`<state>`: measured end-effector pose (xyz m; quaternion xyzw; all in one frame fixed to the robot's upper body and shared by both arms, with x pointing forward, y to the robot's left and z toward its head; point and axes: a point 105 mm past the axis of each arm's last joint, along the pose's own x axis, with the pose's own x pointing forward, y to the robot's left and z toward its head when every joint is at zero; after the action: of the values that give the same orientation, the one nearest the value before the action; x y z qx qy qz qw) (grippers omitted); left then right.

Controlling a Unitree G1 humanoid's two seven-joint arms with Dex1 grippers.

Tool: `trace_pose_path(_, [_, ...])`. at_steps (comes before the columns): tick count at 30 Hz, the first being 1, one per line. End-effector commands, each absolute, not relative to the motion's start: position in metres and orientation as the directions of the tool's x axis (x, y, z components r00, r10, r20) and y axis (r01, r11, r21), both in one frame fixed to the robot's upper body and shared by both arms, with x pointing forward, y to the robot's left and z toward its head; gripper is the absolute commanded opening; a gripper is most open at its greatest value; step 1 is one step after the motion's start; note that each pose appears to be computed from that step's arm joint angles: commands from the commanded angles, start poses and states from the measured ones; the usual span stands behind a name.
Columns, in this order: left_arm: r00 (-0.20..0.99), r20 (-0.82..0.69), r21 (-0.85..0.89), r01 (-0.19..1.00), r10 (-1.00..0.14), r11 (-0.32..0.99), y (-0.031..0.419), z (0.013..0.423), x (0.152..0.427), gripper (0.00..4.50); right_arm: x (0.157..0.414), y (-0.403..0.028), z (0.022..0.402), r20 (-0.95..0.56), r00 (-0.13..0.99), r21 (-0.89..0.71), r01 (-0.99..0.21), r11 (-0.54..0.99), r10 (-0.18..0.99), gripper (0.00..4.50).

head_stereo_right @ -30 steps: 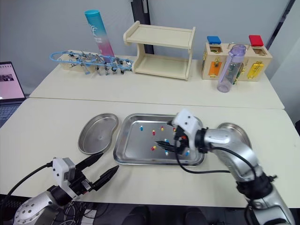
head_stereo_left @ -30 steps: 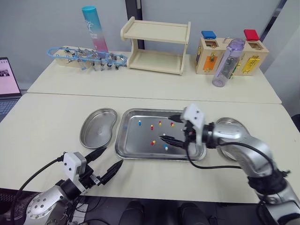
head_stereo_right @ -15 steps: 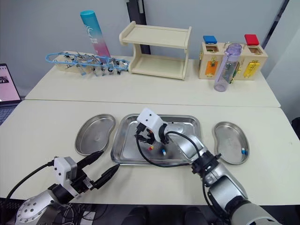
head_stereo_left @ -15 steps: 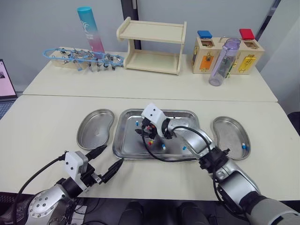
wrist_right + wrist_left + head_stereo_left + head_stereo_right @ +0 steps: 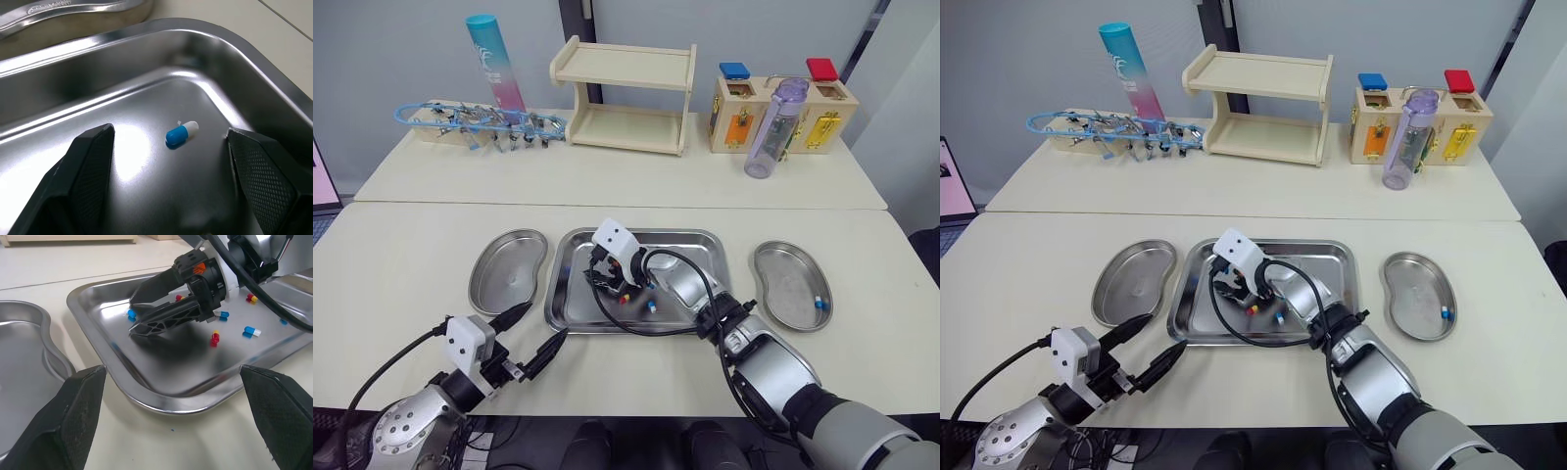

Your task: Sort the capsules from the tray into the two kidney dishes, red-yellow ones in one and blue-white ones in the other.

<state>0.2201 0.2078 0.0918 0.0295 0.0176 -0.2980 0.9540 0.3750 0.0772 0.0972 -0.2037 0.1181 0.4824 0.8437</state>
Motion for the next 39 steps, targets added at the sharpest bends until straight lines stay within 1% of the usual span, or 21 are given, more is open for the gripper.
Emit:
trace_pose_path(1, [0.811, -0.027, 0.074, 0.584, -0.584, 0.808, 0.199, 0.103, 0.221, 4.50, 0.375, 0.088, 0.108, -0.367, 0.501, -0.257, -0.864, 0.432, 0.784, 3.34])
trace_pose_path(4, [0.810, -0.028, 0.072, 0.586, -0.585, 0.807, 0.196, 0.103, 0.221, 4.50, 0.374, 0.090, 0.105, -0.375, 0.500, -0.265, -0.865, 0.426, 0.781, 2.40])
trace_pose_path(12, [0.813, -0.032, 0.072, 0.582, -0.581, 0.810, 0.197, 0.104, 0.223, 4.50, 0.372, 0.091, 0.105, -0.371, 0.485, -0.281, -0.871, 0.403, 0.792, 0.09])
trace_pose_path(13, [0.813, -0.033, 0.073, 0.581, -0.581, 0.810, 0.197, 0.104, 0.223, 4.50, 0.371, 0.092, 0.106, -0.366, 0.481, -0.285, -0.873, 0.397, 0.796, 0.04])
trace_pose_path(19, [0.814, -0.038, 0.077, 0.580, -0.579, 0.811, 0.198, 0.104, 0.223, 4.50, 0.367, 0.096, 0.118, -0.330, 0.457, -0.310, -0.879, 0.363, 0.826, 0.04])
trace_pose_path(23, [0.800, -0.029, 0.079, 0.599, -0.599, 0.797, 0.196, 0.107, 0.223, 4.50, 0.363, 0.094, 0.141, -0.270, 0.438, -0.333, -0.878, 0.344, 0.858, 0.04])
trace_pose_path(25, [0.770, -0.025, 0.078, 0.637, -0.637, 0.767, 0.193, 0.110, 0.220, 4.50, 0.358, 0.083, 0.153, -0.239, 0.430, -0.346, -0.875, 0.338, 0.870, 0.04])
trace_pose_path(29, [0.697, -0.015, 0.079, 0.715, -0.717, 0.694, 0.189, 0.118, 0.214, 4.50, 0.340, 0.047, 0.180, -0.186, 0.424, -0.363, -0.868, 0.339, 0.886, 0.04])
trace_pose_path(31, [0.616, -0.013, 0.072, 0.786, -0.787, 0.614, 0.181, 0.123, 0.208, 4.50, 0.330, 0.020, 0.188, -0.176, 0.441, -0.361, -0.861, 0.359, 0.880, 0.04])
trace_pose_path(34, [0.517, -0.004, 0.058, 0.855, -0.856, 0.516, 0.169, 0.129, 0.201, 4.50, 0.317, -0.015, 0.192, -0.181, 0.467, -0.337, -0.856, 0.391, 0.866, 0.04])
trace_pose_path(36, [0.409, 0.002, 0.040, 0.912, -0.912, 0.409, 0.158, 0.133, 0.194, 4.50, 0.299, -0.050, 0.196, -0.172, 0.461, -0.286, -0.869, 0.404, 0.871, 0.04])
trace_pose_path(37, [0.377, 0.001, 0.039, 0.925, -0.926, 0.377, 0.156, 0.134, 0.193, 4.50, 0.292, -0.059, 0.197, -0.171, 0.457, -0.271, -0.874, 0.404, 0.873, 0.04])
trace_pose_path(39, [0.338, 0.022, 0.056, 0.939, -0.941, 0.339, 0.151, 0.137, 0.194, 4.50, 0.289, -0.081, 0.199, -0.174, 0.510, -0.239, -0.852, 0.466, 0.843, 0.04])
